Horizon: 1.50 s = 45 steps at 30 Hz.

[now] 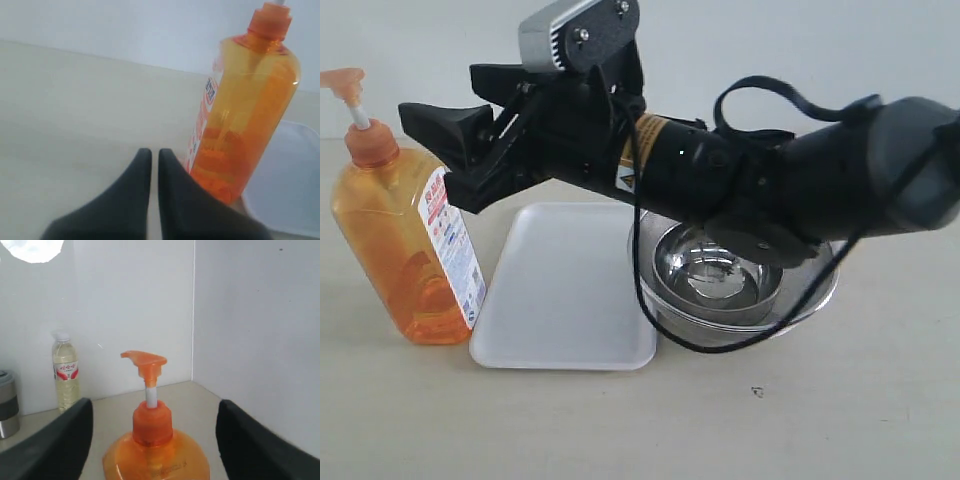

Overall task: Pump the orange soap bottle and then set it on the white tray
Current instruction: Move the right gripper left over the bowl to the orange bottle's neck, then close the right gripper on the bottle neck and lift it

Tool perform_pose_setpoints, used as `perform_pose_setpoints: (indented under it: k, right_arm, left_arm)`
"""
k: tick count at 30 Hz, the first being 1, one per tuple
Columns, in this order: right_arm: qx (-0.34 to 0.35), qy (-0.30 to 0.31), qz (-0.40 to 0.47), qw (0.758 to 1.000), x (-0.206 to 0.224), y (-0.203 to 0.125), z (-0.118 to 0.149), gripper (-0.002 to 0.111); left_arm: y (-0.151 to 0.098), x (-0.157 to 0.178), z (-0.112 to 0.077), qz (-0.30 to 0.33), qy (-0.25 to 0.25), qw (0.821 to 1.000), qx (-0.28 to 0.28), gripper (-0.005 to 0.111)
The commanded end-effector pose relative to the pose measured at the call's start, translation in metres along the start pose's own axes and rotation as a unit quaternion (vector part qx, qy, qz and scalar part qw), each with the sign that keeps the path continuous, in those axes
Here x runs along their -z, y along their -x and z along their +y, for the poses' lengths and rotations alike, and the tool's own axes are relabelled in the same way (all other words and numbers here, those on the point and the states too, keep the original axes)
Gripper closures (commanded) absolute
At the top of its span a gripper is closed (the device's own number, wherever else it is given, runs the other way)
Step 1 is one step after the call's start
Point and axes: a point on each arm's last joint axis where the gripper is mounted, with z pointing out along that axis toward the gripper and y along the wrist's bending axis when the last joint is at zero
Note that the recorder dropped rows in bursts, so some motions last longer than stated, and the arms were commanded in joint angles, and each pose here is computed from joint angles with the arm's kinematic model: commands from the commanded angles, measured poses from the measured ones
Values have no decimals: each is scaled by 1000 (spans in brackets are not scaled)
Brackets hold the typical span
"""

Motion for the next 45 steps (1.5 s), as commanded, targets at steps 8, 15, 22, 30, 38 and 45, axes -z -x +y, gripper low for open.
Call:
perform_pose_setpoints:
  k: [8, 15, 22, 30, 38, 45]
  right_arm:
    - [-20, 32, -1, 999, -60, -36, 4, 45]
    - [-38, 47, -3, 998, -78, -47, 9, 45]
    - [-39, 52, -1, 998, -92, -64, 6, 45]
    - [-25, 31, 12, 999, -98, -63, 0, 45]
    - [-2, 25, 22, 999, -98, -64, -1, 45]
    - [-18, 11, 24, 999, -99, -65, -4, 58]
  left_arm:
    - [0, 0, 0, -2, 1, 1000, -4, 102]
    - [0, 0, 0, -2, 1, 1000, -4, 102]
    - [0, 0, 0, -2, 1, 1000, -4, 102]
    - [0, 0, 0, -2, 1, 1000, -4, 102]
    - [0, 0, 0, -2, 1, 1000, -4, 102]
    - [0, 0, 0, -2, 1, 1000, -4, 102]
